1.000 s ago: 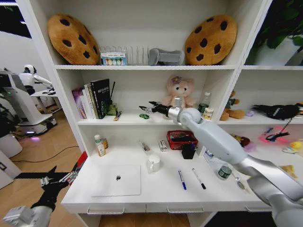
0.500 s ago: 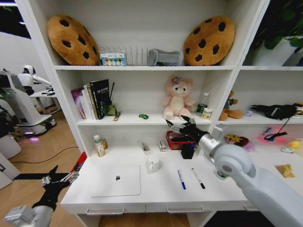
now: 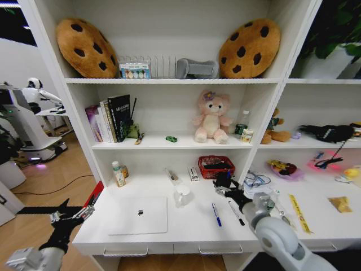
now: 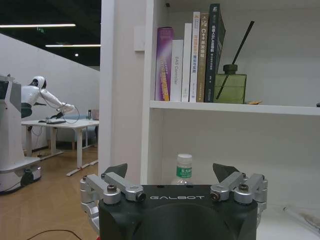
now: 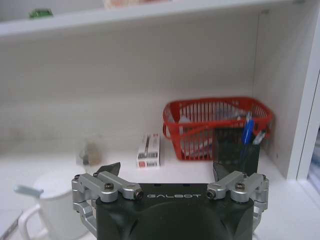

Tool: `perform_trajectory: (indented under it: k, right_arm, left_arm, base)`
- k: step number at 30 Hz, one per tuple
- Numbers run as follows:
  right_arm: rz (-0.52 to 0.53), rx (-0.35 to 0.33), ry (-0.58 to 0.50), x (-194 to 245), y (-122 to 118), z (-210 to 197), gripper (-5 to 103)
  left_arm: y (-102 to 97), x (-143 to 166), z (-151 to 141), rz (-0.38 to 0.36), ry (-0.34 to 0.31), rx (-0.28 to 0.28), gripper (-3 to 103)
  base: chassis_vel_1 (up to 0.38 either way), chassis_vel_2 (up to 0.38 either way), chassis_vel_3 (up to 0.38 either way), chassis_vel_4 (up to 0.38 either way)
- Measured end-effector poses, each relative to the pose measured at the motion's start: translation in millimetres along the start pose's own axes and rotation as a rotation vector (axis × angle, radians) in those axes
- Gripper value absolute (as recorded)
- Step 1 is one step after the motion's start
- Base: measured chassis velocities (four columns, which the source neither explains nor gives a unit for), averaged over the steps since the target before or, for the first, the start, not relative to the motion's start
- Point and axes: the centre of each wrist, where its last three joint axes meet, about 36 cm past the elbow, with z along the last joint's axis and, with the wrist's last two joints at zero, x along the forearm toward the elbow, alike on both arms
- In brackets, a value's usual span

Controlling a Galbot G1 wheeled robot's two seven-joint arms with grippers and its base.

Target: Organize the objects on the table.

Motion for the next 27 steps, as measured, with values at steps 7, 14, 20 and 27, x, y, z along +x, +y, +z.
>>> perform_trajectory:
  k: [7, 14, 20, 27]
  right_arm:
    - [0.059, -0.028, 0.126, -19, -5, 40, 100]
    - [0.077, -0.017, 0.200, -31, -6, 68, 100]
    - [0.082, -0.015, 0.213, -42, -2, 73, 100]
    - [0.083, -0.026, 0.213, -57, -1, 69, 99]
  left_arm:
    - [0.6, 0, 1, -0.002, 0.005, -0.001, 97]
    - [-0.8, 0, 2, 0.007, 0.010, -0.002, 97]
    - [0.2, -1, 3, 0.010, 0.015, -0.007, 97]
    - [0.9, -3, 6, 0.015, 0.024, -0.008, 97]
  base:
    - [0.000, 0.000, 0.000, 0.000]
    - [0.000, 0.000, 0.000, 0.000]
    - [0.000, 0.000, 0.000, 0.000]
    - [0.000, 0.000, 0.000, 0.000]
